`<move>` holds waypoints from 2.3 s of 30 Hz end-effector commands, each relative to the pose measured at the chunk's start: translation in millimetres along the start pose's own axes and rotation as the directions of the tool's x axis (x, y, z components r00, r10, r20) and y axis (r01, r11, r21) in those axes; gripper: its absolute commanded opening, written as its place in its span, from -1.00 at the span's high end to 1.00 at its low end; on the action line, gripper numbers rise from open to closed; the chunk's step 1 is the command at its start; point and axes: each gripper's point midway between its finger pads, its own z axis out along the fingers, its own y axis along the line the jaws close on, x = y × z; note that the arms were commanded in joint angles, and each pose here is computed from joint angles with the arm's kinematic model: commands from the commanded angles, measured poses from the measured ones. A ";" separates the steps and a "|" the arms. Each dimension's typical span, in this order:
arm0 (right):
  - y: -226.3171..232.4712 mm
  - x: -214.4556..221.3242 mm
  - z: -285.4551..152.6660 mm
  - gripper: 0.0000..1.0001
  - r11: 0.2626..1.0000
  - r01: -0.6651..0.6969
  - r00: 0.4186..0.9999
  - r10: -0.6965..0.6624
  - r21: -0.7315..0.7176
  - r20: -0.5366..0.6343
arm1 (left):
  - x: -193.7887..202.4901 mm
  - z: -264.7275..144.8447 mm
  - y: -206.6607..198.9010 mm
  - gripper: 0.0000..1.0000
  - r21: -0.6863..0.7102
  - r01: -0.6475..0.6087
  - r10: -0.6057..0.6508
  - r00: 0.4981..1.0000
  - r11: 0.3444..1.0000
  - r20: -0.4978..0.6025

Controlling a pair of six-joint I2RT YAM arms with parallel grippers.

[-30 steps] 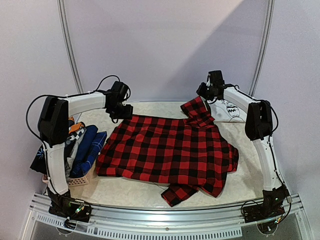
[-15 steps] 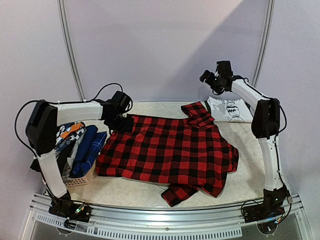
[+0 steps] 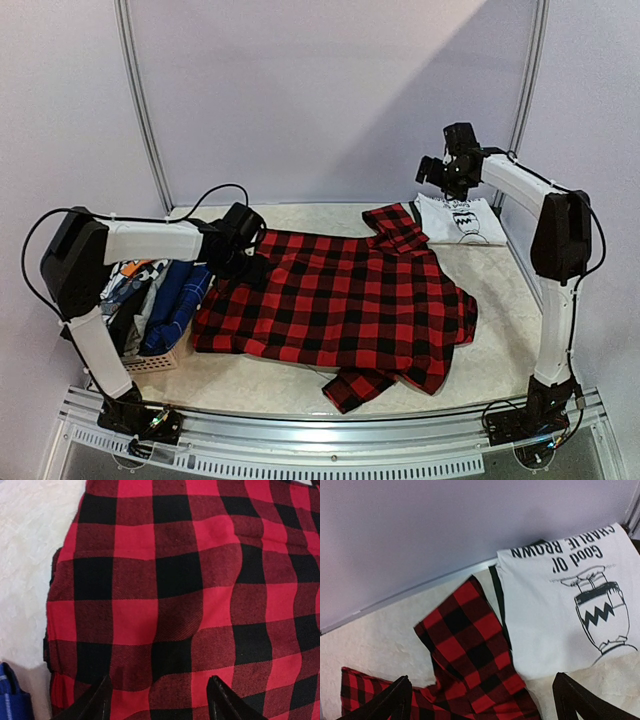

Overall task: Fold and stack the mixed laundry pile
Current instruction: Flatten out the crumpled shirt at the center of the board.

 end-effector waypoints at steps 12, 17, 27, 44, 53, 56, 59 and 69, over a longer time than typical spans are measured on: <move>-16.2 110.6 -73.3 -0.98 0.989 0.148 0.976 -0.143 0.019 -0.161 | 9.9 4.1 -25.7 -0.26 0.083 -0.034 0.030 0.998 0.996 0.046; -3.5 156.0 -79.3 -0.98 0.982 0.189 0.954 -0.191 -0.030 -0.231 | 16.4 11.4 -28.8 -0.23 0.103 -0.032 0.027 0.999 0.994 0.046; 19.0 174.6 -69.7 -0.89 0.973 0.191 0.948 -0.217 -0.131 -0.232 | 26.0 14.1 -45.0 -0.17 0.186 -0.060 0.047 0.996 0.981 0.072; -1.2 153.5 19.7 -0.61 0.997 0.012 0.965 -0.030 -0.073 -0.261 | 35.7 10.9 -47.6 -0.08 0.197 -0.072 0.056 0.995 0.978 0.085; -23.7 143.1 55.9 -0.49 0.999 -0.031 0.964 0.023 -0.027 -0.265 | 37.0 12.3 -49.7 -0.06 0.198 -0.074 0.057 0.995 0.977 0.088; -31.7 142.0 66.6 -0.46 0.999 -0.037 0.963 0.033 -0.008 -0.266 | 37.1 13.6 -50.0 -0.05 0.196 -0.075 0.058 0.994 0.978 0.087; -38.2 142.3 75.8 -0.42 0.999 -0.048 0.962 0.046 -0.001 -0.270 | 36.9 13.3 -49.2 -0.04 0.192 -0.077 0.061 0.994 0.978 0.089; -46.2 141.6 92.9 -0.30 0.999 -0.052 0.960 0.053 0.012 -0.275 | 36.4 14.2 -48.0 -0.02 0.183 -0.087 0.071 0.993 0.979 0.093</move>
